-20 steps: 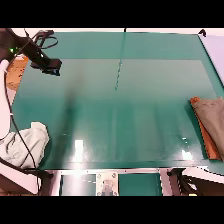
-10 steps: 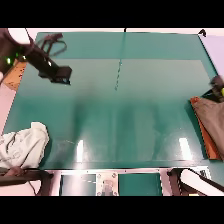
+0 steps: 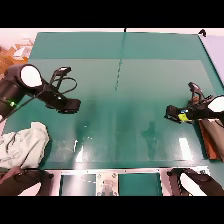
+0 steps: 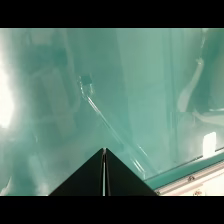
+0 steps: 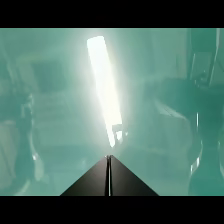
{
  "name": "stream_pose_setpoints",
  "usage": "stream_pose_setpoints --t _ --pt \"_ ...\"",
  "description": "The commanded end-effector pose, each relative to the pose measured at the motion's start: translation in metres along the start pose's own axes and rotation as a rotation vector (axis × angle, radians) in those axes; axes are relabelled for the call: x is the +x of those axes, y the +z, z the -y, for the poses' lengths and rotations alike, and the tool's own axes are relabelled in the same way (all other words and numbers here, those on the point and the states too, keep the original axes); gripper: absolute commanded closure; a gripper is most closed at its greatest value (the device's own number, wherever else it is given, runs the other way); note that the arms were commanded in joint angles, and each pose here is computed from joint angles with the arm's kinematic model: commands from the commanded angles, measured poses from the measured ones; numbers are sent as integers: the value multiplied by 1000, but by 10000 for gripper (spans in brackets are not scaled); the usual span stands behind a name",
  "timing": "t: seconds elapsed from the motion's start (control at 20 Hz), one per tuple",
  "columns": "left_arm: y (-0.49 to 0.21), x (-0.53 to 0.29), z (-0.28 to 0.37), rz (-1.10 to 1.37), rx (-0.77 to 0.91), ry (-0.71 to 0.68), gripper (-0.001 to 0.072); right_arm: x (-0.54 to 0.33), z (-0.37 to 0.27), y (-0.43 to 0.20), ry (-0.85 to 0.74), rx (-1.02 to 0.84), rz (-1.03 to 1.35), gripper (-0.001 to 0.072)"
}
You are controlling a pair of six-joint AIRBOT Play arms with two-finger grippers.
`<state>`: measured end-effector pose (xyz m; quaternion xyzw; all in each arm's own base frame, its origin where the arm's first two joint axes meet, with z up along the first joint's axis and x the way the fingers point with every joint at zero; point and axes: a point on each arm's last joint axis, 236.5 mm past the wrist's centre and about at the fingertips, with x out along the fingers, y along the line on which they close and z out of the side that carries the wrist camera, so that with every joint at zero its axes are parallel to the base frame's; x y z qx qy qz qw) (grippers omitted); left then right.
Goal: Fold the shirts.
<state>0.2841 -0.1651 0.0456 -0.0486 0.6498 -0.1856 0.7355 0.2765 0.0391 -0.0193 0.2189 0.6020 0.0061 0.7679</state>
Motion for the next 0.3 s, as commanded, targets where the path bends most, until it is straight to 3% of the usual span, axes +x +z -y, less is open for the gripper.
stream_pose_setpoints --t 0.0,0.25 --pt "0 3 -1 18 -7 7 683 6 -5 -15 2 -44 -36 693" --pt "0 3 -1 21 -8 6 683 6 -5 -15 2 -44 -36 693"
